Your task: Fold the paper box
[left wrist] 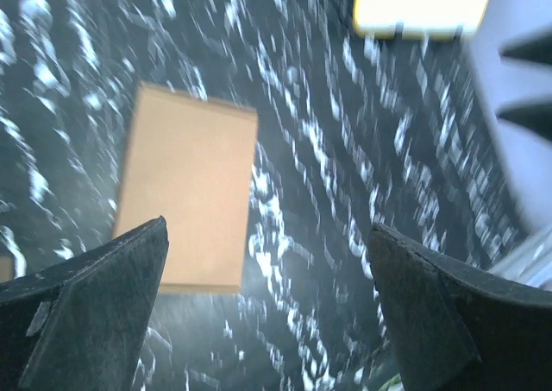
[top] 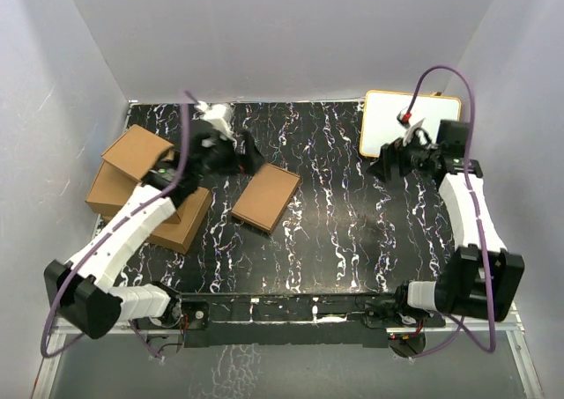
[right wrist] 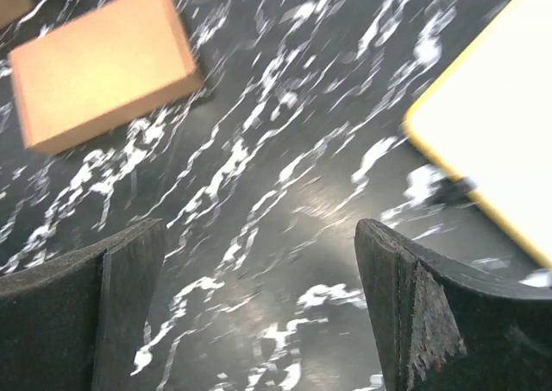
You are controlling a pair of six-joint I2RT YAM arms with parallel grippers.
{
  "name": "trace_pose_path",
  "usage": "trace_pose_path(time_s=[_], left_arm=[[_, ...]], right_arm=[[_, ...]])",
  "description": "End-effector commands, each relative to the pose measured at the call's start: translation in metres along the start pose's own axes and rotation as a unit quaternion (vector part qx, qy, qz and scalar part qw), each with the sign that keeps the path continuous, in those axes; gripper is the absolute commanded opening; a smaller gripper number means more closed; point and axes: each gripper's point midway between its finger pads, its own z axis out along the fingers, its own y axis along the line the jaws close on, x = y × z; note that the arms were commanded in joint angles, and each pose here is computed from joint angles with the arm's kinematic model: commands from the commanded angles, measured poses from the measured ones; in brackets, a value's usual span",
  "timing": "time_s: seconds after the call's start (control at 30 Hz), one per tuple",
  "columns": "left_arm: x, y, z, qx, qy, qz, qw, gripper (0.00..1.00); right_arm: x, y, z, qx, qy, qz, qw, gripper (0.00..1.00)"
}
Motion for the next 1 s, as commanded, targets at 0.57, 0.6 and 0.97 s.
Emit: trace_pose_path(time_s=[0.57, 0.6, 0.97], left_arm=[[-0.182, 0.004, -0.149, 0.011, -0.237, 0.021, 0.971, 0.97], [-0.181, 0.004, -0.149, 0.012, -0.236, 0.02, 0.971, 0.97], [-0.173, 0.01, -0.138, 0.008, -0.224, 0.016, 0.974, 0.97]], right_arm=[[-0.289, 0.065, -0.16, 0.138, -0.277, -0.039, 0.95, 1.0], [-0.289, 0.064, -0.16, 0.14, -0.277, -0.036, 0.95, 1.0], [-0.274, 0.055, -0.148, 0.133, -0.26, -0.055, 0.955, 1.0]])
